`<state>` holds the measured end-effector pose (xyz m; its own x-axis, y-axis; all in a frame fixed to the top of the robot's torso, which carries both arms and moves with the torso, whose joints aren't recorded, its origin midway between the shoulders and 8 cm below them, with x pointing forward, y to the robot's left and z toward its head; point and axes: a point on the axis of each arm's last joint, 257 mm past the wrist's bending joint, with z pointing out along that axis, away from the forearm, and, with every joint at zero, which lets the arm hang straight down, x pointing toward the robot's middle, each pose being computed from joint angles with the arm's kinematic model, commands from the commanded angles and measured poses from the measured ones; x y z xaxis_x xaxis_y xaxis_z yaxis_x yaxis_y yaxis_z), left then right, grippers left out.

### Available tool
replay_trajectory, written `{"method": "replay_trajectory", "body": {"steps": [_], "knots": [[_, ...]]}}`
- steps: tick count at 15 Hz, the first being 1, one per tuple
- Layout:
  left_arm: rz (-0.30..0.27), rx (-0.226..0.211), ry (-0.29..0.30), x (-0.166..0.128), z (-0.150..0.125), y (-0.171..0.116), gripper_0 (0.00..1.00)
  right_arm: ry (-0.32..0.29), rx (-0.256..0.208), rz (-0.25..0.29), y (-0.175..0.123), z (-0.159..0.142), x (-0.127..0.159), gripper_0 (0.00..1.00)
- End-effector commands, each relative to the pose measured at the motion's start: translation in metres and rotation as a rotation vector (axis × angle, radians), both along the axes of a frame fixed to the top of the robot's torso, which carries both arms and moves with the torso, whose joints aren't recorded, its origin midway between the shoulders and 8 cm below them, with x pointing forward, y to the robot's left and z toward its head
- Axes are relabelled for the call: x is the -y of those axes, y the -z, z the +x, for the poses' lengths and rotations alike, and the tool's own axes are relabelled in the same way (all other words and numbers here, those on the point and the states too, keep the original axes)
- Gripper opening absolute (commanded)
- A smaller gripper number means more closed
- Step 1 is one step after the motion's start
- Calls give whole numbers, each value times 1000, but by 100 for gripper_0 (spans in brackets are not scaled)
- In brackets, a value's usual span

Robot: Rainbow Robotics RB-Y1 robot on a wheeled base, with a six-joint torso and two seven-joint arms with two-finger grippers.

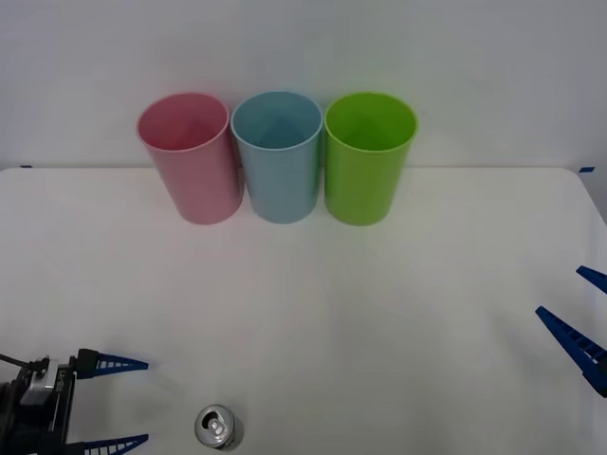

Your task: Grasp the object on the table and drop it into the matching bin: aluminum can to the light blue bin, PET bottle to the pink bin.

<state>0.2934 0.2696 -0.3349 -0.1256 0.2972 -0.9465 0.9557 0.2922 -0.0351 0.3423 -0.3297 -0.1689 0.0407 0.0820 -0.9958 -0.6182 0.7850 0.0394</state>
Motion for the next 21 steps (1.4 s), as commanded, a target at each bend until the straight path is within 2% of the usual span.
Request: {"method": "replay_trajectory", "body": {"steps": [1,3,4,8,9,12,15,17,21], "knots": [[-18,1,37,16,-5,3,100,0,0,0,0,0,0,100],[-16,5,60,22,-7,5,100,0,0,0,0,0,0,100],[-5,43,85,25,-10,7,100,0,0,0,0,0,0,100],[-23,93,140,41,-22,10,100,0,0,0,0,0,0,100],[-56,98,137,48,-25,8,100,0,0,0,0,0,0,100],[-113,166,116,70,-23,6,100,0,0,0,0,0,0,100],[-115,181,120,80,-24,10,100,0,0,0,0,0,0,100],[-95,180,136,80,-25,14,100,0,0,0,0,0,0,100],[-107,182,148,94,-26,17,100,0,0,0,0,0,0,100]]}}
